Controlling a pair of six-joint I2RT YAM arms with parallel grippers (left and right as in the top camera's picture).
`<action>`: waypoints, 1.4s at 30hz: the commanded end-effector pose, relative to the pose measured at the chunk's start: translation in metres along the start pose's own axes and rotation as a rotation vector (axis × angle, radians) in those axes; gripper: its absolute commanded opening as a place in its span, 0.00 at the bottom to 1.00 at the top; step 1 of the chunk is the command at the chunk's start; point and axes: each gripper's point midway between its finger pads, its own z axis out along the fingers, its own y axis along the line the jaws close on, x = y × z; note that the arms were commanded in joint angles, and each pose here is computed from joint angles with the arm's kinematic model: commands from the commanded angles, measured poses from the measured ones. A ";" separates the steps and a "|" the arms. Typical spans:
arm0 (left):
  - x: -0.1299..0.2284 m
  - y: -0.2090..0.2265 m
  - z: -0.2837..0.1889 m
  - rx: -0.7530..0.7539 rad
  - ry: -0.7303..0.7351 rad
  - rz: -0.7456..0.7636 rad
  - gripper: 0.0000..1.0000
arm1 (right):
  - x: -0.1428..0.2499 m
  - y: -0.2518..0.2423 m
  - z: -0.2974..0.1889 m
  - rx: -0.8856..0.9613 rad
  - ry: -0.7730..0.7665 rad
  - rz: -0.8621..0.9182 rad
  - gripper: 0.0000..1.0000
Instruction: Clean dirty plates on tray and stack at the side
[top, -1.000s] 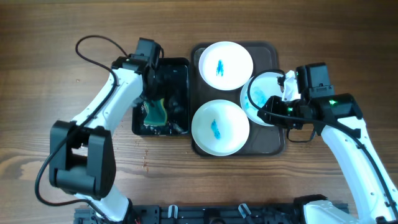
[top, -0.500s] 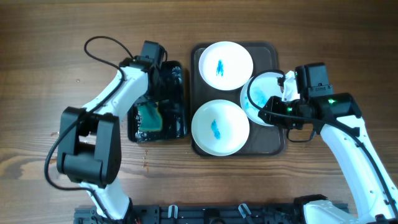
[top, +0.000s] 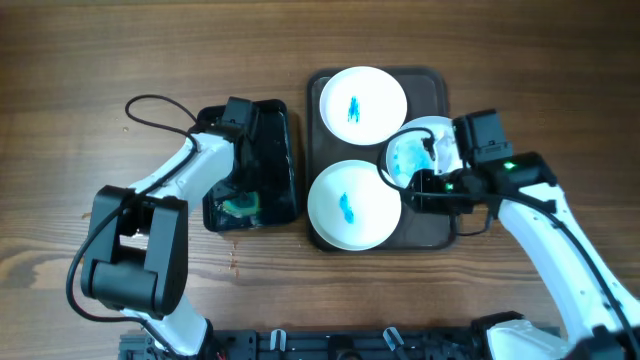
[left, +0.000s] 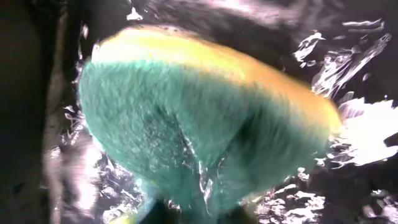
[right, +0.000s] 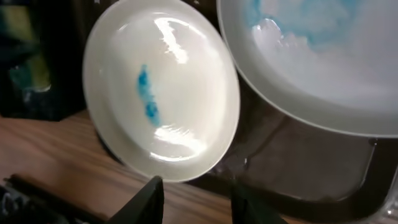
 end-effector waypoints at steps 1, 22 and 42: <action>0.000 0.002 -0.010 0.000 0.016 0.050 0.04 | 0.001 -0.015 0.024 0.045 0.041 0.045 0.36; -0.006 -0.066 -0.154 0.323 -0.090 0.210 0.04 | -0.014 -0.052 0.103 0.279 0.035 0.224 0.04; 0.087 -0.222 -0.008 0.486 0.298 0.273 0.04 | -0.011 -0.054 0.102 0.293 0.039 0.276 0.04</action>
